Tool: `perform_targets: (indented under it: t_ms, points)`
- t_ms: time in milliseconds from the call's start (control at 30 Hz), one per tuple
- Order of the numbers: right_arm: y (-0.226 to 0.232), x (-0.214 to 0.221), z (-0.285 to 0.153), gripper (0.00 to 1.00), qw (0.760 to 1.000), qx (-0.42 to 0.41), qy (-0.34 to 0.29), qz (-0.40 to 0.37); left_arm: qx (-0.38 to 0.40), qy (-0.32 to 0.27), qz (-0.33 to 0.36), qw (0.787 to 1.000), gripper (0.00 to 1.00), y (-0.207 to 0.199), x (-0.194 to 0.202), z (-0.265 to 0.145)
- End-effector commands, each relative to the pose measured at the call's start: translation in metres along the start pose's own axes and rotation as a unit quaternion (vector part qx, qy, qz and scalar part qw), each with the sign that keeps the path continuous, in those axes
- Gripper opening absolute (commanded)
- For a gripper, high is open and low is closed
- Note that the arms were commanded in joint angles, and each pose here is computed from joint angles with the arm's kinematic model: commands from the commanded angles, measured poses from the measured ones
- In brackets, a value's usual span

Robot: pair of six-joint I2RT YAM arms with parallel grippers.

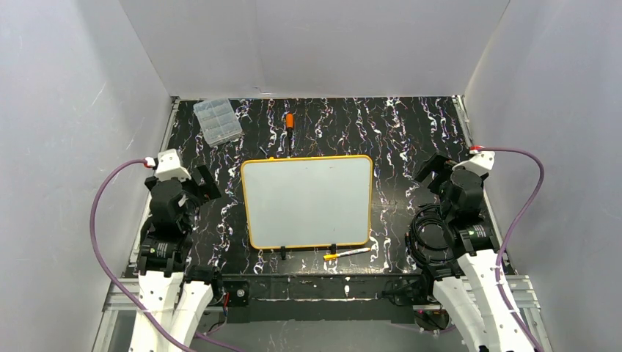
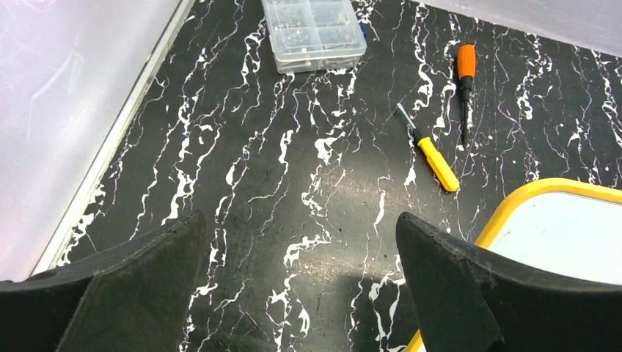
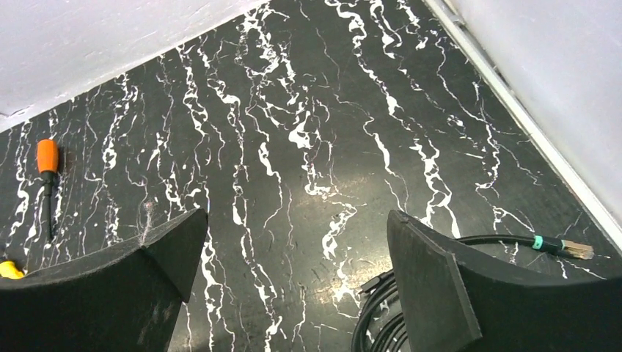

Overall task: Write a sentence on the whiteboard
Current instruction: Open the whiteboard marker at the center of the board.

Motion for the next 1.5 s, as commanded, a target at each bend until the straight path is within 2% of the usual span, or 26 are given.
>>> perform_targets:
  t_ms: [0,233,400,533,733,833,967,1100,1333,1467]
  points:
    - [0.009,-0.010,-0.004,1.00,1.000,-0.012,0.005,0.027,-0.017,0.005,-0.011,1.000,0.99,0.003,-0.008,0.000]
    - [0.007,0.023,-0.011,1.00,0.991,0.005,0.133,0.019,0.005,0.006,-0.009,1.000,0.99,-0.002,-0.008,-0.002]
    - [-0.001,0.037,-0.012,1.00,0.985,0.024,0.172,-0.009,0.137,-0.014,0.008,0.990,0.97,-0.031,-0.019,-0.021]
    - [-0.001,0.036,-0.010,1.00,0.986,0.021,0.167,-0.011,0.251,-0.015,0.001,0.968,0.90,-0.056,-0.042,-0.052]
    - [0.002,0.032,-0.007,1.00,0.988,0.016,0.155,-0.014,0.409,0.023,-0.008,0.912,0.84,-0.094,-0.050,-0.083]
    - [0.006,0.029,-0.005,1.00,0.989,-0.003,0.148,-0.019,0.456,0.084,0.006,0.886,0.82,-0.116,-0.029,-0.081]
    - [0.012,0.023,-0.003,1.00,0.990,-0.026,0.136,-0.030,0.472,0.135,0.083,0.867,0.81,-0.152,0.005,-0.084]
    - [0.013,0.019,-0.002,1.00,0.991,-0.026,0.129,-0.034,0.509,0.131,0.140,0.839,0.79,-0.193,0.031,-0.101]
    - [0.013,0.019,-0.003,1.00,0.991,-0.027,0.129,-0.035,0.570,0.116,0.200,0.788,0.64,-0.247,0.087,-0.130]
    - [0.013,0.018,-0.004,1.00,0.991,-0.032,0.123,-0.033,0.580,0.116,0.238,0.771,0.60,-0.272,0.126,-0.137]
Point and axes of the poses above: each gripper's point midway between its finger pads, its own z axis out along the fingers, its own y axis along the line the jaws close on, x = y × z, the point moved 5 cm from there along -z, back along the fingers, and after that the axes turned 6 degrees about z, right-handed, at the moved point
